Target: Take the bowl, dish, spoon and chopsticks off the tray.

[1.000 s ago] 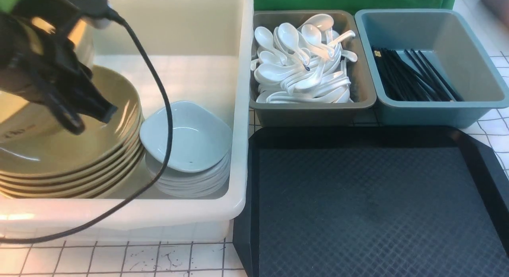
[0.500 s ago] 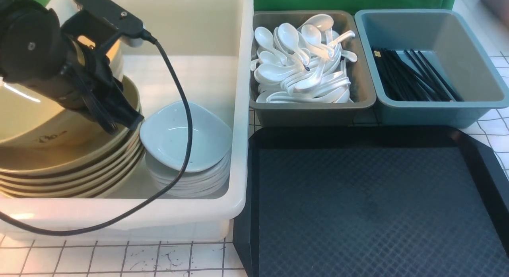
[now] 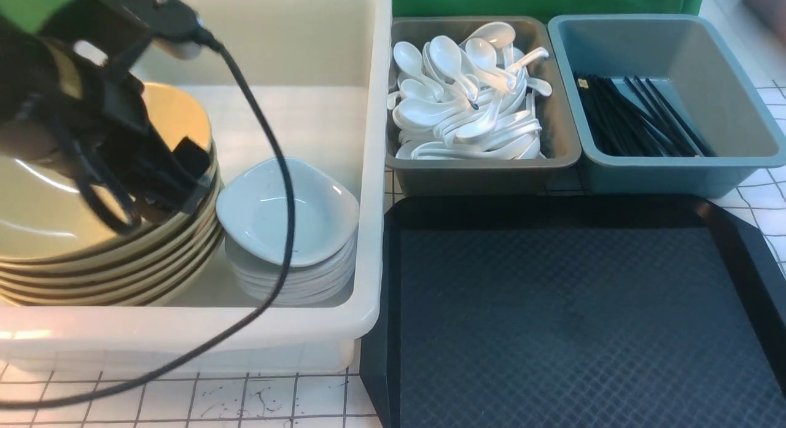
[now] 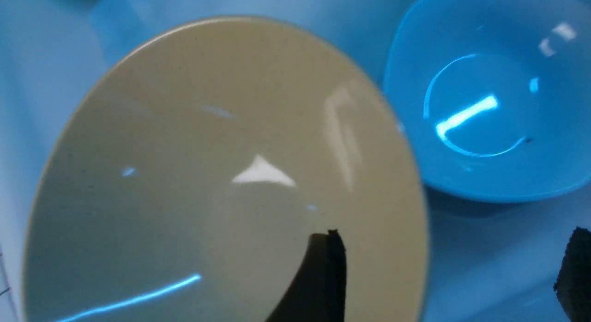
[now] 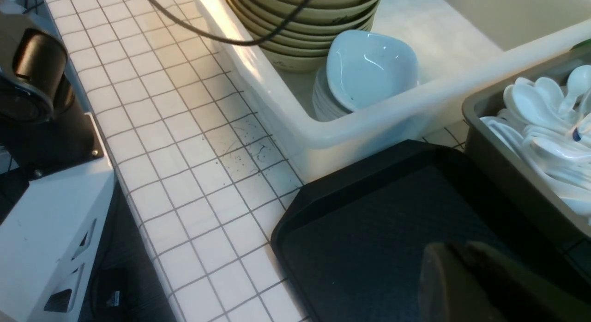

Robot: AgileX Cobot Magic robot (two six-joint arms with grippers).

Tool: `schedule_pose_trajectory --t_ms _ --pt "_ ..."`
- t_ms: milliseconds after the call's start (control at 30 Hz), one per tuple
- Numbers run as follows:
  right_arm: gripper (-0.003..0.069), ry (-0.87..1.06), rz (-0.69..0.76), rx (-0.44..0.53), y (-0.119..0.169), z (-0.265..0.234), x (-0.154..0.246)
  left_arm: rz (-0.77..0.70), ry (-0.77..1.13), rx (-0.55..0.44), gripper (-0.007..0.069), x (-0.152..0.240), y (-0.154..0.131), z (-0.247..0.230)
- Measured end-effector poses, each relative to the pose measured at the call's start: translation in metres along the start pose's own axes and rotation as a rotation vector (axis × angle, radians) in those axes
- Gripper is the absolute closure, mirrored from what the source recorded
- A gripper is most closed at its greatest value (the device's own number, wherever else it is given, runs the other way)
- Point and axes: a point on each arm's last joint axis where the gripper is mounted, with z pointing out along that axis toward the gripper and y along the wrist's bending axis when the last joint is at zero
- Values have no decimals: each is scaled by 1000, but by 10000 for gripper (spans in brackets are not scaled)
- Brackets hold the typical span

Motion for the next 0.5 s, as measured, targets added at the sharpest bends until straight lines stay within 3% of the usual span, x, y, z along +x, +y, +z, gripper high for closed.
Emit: schedule_pose_trajectory --t_ms 100,233,267,300,367,500 --pt "612 -12 0 6 -1 0 -1 -107 -67 19 153 -3 -1 -7" --pt "612 -14 2 7 -1 0 -1 -232 -86 23 397 -6 -1 -6" --pt "612 -13 9 7 -1 0 -1 -288 -84 27 510 -6 -2 -6" --pt "612 -12 13 6 -1 0 -1 -327 -91 36 561 -6 -2 -8" --pt "612 -8 24 4 0 0 -1 -377 -111 57 599 -6 -3 -13" --pt "612 24 44 -8 1 0 2 -509 -290 191 627 3 -8 -60"
